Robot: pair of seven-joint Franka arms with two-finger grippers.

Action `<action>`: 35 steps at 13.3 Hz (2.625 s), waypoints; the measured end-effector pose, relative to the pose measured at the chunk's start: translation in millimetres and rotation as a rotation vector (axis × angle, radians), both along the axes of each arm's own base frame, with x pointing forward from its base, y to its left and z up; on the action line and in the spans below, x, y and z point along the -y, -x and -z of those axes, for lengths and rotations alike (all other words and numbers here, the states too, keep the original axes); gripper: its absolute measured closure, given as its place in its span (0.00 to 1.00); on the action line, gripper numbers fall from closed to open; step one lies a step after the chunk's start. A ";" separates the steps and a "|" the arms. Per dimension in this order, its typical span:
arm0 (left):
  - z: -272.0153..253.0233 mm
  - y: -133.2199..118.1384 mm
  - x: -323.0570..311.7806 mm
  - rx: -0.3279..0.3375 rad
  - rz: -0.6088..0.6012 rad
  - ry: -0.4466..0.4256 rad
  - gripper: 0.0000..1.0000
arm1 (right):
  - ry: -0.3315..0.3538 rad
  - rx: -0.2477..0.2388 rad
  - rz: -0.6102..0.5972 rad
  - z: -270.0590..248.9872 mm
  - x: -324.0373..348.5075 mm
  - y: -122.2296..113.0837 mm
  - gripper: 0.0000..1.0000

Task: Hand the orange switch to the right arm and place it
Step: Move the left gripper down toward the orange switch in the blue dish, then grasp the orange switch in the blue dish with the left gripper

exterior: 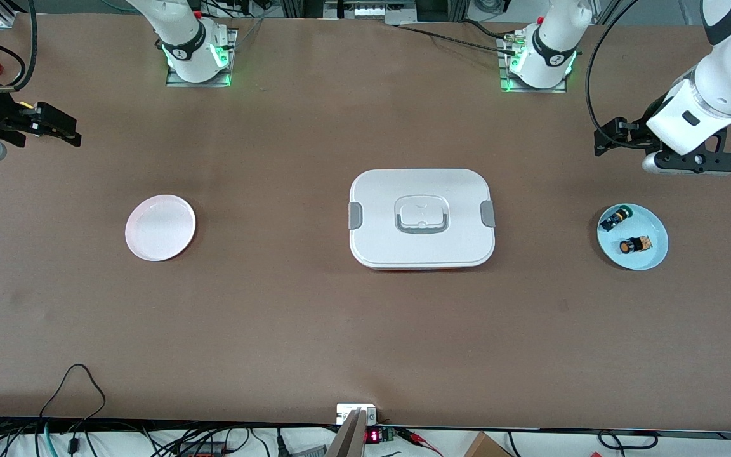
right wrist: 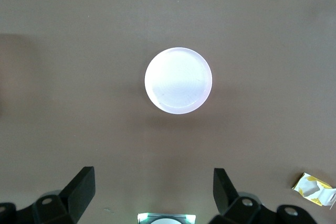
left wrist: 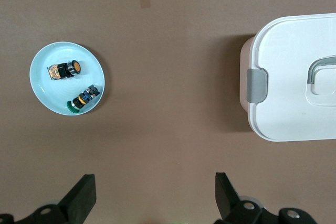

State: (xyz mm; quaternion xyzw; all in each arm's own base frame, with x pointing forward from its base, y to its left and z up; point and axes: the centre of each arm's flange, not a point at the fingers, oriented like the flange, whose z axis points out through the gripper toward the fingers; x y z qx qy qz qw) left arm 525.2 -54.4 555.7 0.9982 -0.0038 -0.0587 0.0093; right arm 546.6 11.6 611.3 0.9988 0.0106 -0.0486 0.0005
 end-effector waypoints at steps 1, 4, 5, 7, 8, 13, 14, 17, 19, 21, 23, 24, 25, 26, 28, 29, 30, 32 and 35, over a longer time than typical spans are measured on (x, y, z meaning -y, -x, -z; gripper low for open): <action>0.0 0.0 0.0 0.000 -0.003 0.000 0.00 | 0.000 0.000 0.000 0.0 0.0 0.0 0.00; 0.0 0.0 0.0 0.000 -0.006 -0.001 0.00 | 0.000 -0.001 0.000 0.5 -0.1 -0.2 0.00; 0.0 0.0 0.0 0.000 -0.007 -0.001 0.00 | 0.000 -0.002 0.000 0.8 -0.2 -0.3 0.00; 0.0 -0.1 -0.8 0.000 -0.009 -0.001 0.00 | 0.000 -0.006 0.000 2.8 -0.2 -1.2 0.00; 0.0 -0.1 -1.4 0.000 -0.010 -0.001 0.00 | 0.000 -0.013 0.000 6.0 -0.2 -2.7 0.00; 2.5 -0.4 -5.9 -0.011 -0.025 -0.002 0.00 | -0.002 -0.074 -0.025 39.7 -13.1 -17.5 0.00; 5.4 -1.1 -13.1 -0.023 -0.045 -0.004 0.00 | -0.001 -0.089 -0.042 47.8 -22.8 -20.3 0.00; 29.3 -8.9 -60.0 -0.083 -0.138 -0.006 0.00 | 0.006 -0.133 -0.107 73.4 -62.2 -26.4 0.00; 44.2 -12.5 -89.4 -0.118 -0.189 -0.003 0.00 | 0.008 -0.143 -0.118 79.5 -69.6 -27.7 0.00; 56.0 -16.6 -93.9 -0.186 -0.195 -0.003 0.00 | 0.008 -0.141 -0.115 78.4 -67.4 -28.1 0.00; 65.9 -31.8 -93.7 -0.230 -0.191 -0.002 0.00 | 0.008 -0.139 -0.114 77.5 -67.0 -28.3 0.00; 73.9 -42.0 -96.7 -0.242 -0.194 -0.001 0.00 | 0.008 -0.139 -0.114 77.4 -66.9 -28.3 0.00; 85.8 -51.5 -103.9 -0.257 -0.202 0.002 0.00 | 0.008 -0.139 -0.113 77.4 -66.5 -28.4 0.00; 100.9 -60.8 -112.7 -0.268 -0.203 0.004 0.00 | 0.008 -0.139 -0.112 77.4 -66.1 -28.4 0.00; 133.8 -82.6 -131.7 -0.236 -0.175 -0.014 0.00 | 0.008 -0.139 -0.112 77.3 -65.6 -28.5 0.00; 150.1 -91.9 -138.3 -0.211 -0.162 -0.023 0.00 | 0.008 -0.139 -0.110 77.3 -65.1 -28.6 0.00; 165.0 -99.3 -146.1 -0.188 -0.159 -0.032 0.00 | 0.008 -0.139 -0.107 77.7 -64.1 -28.8 0.00; 191.5 -108.9 -172.7 -0.140 -0.141 -0.029 0.00 | 0.009 -0.142 -0.102 81.0 -61.4 -30.8 0.00; 242.4 -115.7 -220.7 -0.040 -0.097 -0.019 0.00 | 0.010 -0.128 -0.103 82.8 -61.8 -34.1 0.00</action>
